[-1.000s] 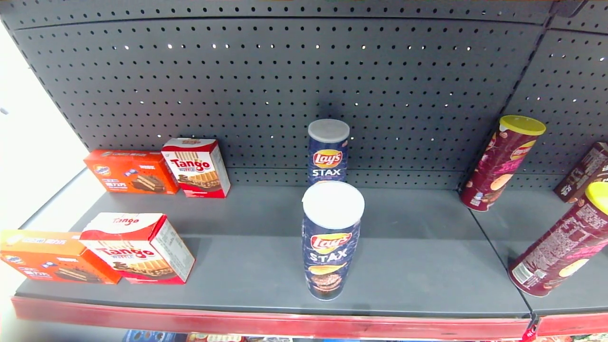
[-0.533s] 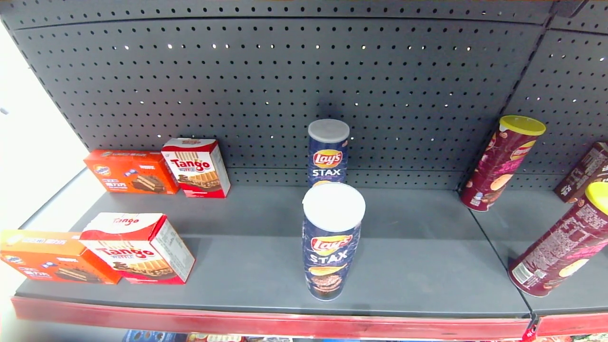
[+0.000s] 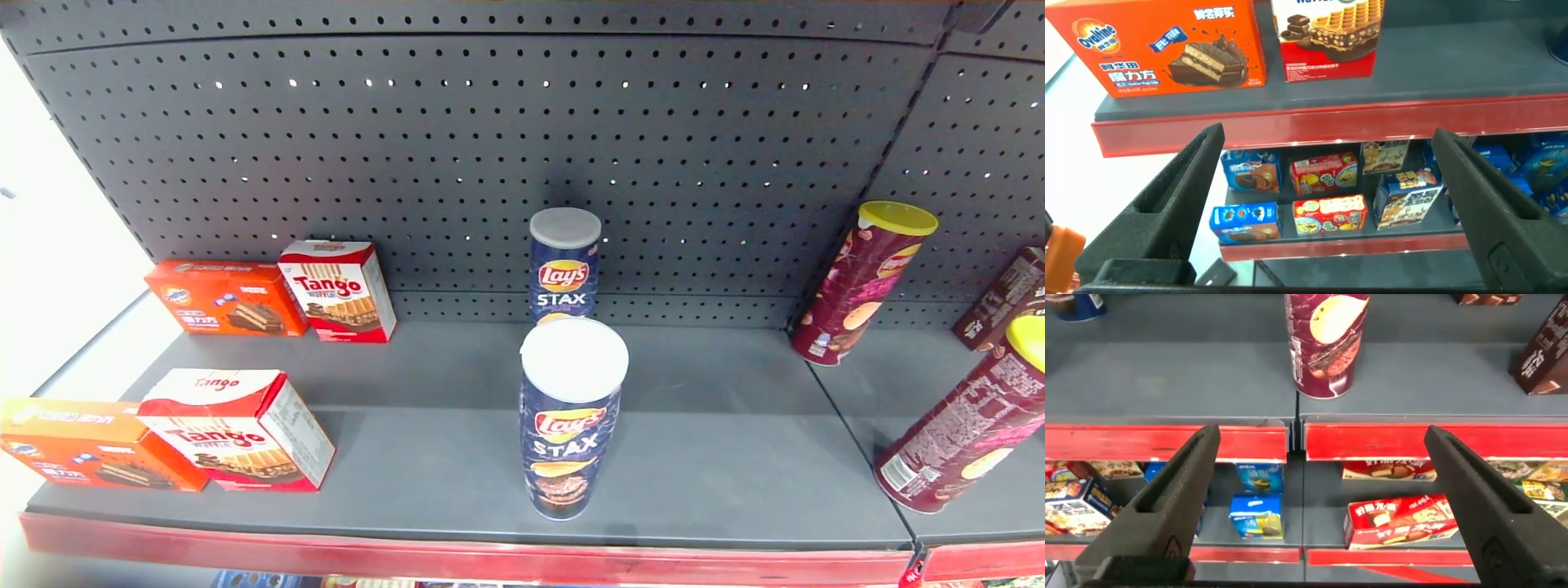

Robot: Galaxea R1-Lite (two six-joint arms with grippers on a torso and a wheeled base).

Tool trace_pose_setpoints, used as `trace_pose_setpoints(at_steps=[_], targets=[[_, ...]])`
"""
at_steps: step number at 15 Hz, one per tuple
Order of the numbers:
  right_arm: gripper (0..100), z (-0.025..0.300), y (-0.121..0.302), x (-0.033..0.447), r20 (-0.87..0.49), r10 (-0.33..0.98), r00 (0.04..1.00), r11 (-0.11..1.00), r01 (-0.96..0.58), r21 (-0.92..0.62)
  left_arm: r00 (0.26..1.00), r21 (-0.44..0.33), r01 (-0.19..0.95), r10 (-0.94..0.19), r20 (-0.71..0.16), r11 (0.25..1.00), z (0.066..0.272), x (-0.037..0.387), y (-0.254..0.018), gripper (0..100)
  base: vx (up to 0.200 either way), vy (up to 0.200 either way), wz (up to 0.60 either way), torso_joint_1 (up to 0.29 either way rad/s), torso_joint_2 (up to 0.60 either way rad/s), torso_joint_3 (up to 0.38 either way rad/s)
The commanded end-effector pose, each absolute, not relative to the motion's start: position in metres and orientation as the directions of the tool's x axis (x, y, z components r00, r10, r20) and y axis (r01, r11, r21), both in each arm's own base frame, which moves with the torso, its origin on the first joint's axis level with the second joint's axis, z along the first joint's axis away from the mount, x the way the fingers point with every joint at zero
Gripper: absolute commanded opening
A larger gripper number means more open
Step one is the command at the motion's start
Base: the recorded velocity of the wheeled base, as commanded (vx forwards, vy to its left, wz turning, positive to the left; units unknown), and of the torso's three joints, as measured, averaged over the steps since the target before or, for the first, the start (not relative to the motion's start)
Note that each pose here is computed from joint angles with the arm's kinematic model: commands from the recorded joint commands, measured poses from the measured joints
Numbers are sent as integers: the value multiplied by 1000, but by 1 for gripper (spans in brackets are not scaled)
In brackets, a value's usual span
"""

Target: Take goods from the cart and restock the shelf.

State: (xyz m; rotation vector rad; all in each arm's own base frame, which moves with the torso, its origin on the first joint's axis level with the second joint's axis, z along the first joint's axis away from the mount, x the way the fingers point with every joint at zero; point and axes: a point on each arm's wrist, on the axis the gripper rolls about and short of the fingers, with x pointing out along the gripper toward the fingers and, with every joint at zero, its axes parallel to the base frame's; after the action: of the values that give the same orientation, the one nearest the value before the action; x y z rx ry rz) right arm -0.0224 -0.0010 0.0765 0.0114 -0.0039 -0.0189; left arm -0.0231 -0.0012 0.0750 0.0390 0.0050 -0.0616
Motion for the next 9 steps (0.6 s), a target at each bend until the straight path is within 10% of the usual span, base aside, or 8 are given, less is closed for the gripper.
trace_pose_setpoints(at_steps=[1, 9], targets=[[100, 77, -1, -22, 2, -18, 1000, 1000, 18, 11, 998, 38, 60, -60, -8, 997, 75, -23, -1, 100, 0, 0, 0, 0, 0, 0], [100, 76, -1, -22, -2, -18, 1000, 1000, 18, 11, 998, 43, 62, -61, -8, 997, 75, -23, -1, 100, 0, 0, 0, 0, 0, 0]])
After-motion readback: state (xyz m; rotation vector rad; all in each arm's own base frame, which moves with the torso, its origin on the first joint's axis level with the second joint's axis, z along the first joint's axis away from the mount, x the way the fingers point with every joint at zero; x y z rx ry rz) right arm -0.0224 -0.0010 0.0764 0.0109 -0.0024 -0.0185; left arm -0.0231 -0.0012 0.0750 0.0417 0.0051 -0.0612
